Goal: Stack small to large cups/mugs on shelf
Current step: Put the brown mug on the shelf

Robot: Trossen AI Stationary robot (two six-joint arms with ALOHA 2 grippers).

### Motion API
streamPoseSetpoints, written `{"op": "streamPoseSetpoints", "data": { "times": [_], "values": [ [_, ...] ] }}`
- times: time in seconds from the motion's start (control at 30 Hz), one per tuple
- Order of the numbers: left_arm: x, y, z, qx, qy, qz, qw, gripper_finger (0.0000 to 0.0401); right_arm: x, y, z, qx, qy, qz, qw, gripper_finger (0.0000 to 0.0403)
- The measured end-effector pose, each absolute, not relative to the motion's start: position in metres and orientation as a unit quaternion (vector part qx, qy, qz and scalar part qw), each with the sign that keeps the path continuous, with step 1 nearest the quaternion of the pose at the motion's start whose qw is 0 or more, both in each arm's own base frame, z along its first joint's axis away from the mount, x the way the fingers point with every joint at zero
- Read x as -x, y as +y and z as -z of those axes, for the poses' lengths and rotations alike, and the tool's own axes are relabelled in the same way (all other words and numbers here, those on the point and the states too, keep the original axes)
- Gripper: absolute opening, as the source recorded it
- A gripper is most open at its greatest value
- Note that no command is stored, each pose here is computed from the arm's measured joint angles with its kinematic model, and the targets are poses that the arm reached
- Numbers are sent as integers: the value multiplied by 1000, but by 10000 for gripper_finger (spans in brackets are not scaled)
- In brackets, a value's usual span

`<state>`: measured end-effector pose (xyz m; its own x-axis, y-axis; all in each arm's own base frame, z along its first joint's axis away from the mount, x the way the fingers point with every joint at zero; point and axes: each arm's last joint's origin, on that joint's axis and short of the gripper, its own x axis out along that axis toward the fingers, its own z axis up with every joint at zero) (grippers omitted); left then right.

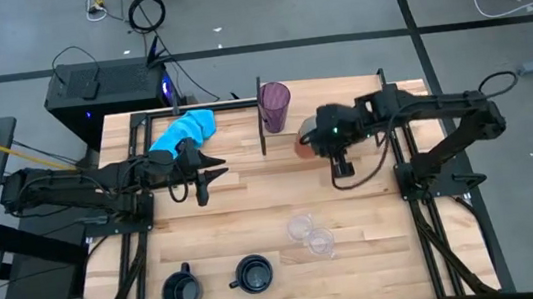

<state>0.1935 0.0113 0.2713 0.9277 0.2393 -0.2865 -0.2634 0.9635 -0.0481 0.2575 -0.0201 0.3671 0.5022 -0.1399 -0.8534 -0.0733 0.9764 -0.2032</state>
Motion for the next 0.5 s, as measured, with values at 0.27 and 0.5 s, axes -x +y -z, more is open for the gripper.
{"op": "streamPoseSetpoints", "data": {
  "times": [0.27, 0.5],
  "values": [
    [-193, 11, -270, 40, 150, -128, 980, 111, -250, -52, -372, 128, 510, 42, 850, 24],
    [-193, 11, -270, 38, 150, -128, 980, 113, -249, -77, -368, 137, 521, 62, 840, 24]
  ]
}}
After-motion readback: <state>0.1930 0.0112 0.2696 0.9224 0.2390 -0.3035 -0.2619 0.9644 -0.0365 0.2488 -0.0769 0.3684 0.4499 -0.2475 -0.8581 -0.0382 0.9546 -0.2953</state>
